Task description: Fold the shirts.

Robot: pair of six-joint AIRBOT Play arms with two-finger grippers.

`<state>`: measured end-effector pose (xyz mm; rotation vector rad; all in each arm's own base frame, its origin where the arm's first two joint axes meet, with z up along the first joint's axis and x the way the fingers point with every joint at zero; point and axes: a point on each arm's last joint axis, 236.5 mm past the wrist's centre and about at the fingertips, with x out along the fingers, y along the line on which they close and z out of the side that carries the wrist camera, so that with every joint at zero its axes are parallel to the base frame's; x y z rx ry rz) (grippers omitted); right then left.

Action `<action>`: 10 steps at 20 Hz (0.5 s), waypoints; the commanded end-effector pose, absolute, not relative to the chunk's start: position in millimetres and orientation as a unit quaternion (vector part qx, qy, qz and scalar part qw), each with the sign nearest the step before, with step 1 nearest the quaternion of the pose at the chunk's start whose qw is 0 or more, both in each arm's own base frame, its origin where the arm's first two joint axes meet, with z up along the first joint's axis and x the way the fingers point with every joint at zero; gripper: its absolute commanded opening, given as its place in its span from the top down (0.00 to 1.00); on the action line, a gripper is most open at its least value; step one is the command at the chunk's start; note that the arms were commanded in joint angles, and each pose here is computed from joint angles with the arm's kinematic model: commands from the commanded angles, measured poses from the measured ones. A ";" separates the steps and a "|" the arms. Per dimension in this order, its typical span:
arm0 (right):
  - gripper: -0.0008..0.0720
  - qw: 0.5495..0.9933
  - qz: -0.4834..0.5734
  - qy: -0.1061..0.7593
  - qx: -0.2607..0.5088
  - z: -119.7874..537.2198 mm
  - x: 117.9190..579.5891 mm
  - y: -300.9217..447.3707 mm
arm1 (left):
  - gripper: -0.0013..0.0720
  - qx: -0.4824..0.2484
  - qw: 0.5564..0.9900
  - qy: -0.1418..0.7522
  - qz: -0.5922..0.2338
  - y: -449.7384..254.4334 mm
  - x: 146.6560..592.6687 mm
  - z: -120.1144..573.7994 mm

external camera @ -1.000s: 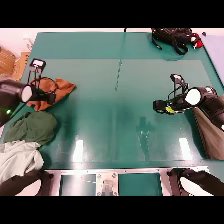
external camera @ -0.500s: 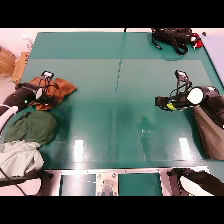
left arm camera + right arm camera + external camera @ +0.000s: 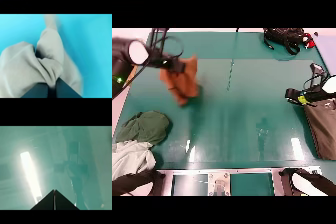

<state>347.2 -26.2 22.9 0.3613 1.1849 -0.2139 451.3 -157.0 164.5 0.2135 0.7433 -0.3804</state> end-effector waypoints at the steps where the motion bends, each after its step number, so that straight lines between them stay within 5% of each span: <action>1: 0.97 0.797 -0.096 0.567 0.188 30.4 338.5 -36.8 | 0.95 0.071 0.884 0.319 -0.336 -272.3 388.1 221.4; 7: 0.97 0.776 -0.083 0.589 0.209 27.8 326.1 -28.6 | 0.95 0.075 0.760 0.469 -0.443 -375.9 313.7 112.4; 8: 0.97 0.774 -0.082 0.592 0.209 27.5 324.5 -27.8 | 0.62 0.065 0.736 0.498 -0.454 -384.9 303.3 95.3; 9: 0.91 0.770 -0.082 0.597 0.210 26.8 321.6 -27.0 | 0.13 0.059 0.717 0.524 -0.457 -387.8 295.8 80.9; 10: 0.74 0.765 -0.081 0.603 0.211 26.1 318.7 -25.6 | 0.07 0.066 0.708 0.538 -0.454 -383.8 293.4 72.6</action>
